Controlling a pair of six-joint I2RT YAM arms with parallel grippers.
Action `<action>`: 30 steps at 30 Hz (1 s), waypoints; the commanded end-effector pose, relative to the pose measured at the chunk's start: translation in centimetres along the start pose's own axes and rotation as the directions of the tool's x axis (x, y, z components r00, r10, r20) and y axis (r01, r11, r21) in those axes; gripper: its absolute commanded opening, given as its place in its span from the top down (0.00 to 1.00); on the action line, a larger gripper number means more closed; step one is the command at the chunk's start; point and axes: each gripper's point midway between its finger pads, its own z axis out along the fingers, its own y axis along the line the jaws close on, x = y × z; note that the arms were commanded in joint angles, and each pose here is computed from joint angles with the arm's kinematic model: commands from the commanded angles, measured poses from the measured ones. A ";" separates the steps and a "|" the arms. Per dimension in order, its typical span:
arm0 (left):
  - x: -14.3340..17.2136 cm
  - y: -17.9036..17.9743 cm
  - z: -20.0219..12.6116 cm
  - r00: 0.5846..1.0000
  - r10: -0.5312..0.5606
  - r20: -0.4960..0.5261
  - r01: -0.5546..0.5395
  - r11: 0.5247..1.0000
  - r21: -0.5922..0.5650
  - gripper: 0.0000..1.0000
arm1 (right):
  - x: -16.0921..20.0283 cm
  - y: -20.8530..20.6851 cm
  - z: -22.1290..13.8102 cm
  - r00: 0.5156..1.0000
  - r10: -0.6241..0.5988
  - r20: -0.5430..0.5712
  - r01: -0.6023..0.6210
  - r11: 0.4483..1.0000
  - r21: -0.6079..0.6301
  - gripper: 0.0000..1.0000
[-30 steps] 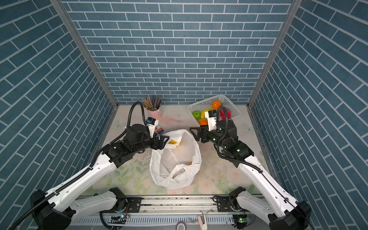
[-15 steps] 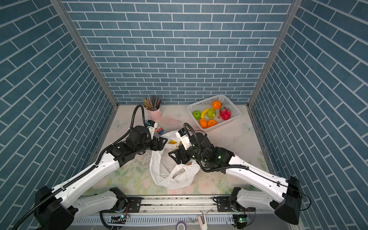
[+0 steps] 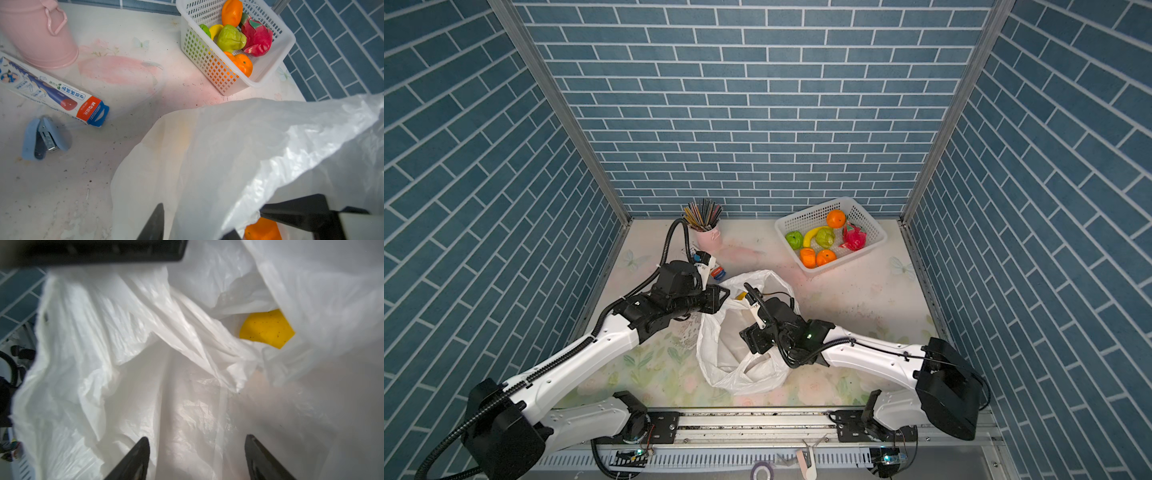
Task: Untie the knot of the plastic bag and take out the fruit
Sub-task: Pick up the fruit from the plastic bag.
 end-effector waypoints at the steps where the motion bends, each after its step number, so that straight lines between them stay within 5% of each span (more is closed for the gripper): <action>1: -1.5 -0.6 -0.5 0.999 -0.010 0.033 0.009 1.000 0.019 0.70 | -0.4 -0.5 1.0 0.997 -0.070 0.045 0.068 0.997 0.032 0.27; 10: -3.3 -2.0 -1.5 0.996 -0.060 0.071 0.055 0.995 0.078 0.90 | 1.5 -0.9 2.9 0.995 -0.095 0.029 0.094 0.995 0.030 0.27; 18: -4.0 -3.4 -2.4 0.990 -0.105 0.090 0.090 0.984 0.153 0.93 | 1.6 -1.1 5.1 0.999 -0.043 0.029 0.042 0.998 0.039 0.27; 24: -4.3 -4.0 -2.9 0.988 -0.118 0.096 0.098 0.977 0.191 0.93 | 1.1 -2.3 6.2 0.993 0.107 0.048 -0.109 0.993 0.053 0.27; 30: -4.2 -4.2 -3.0 0.989 -0.119 0.093 0.099 0.975 0.198 0.93 | -0.8 -4.5 6.5 0.930 0.343 0.136 -0.351 0.936 0.039 0.26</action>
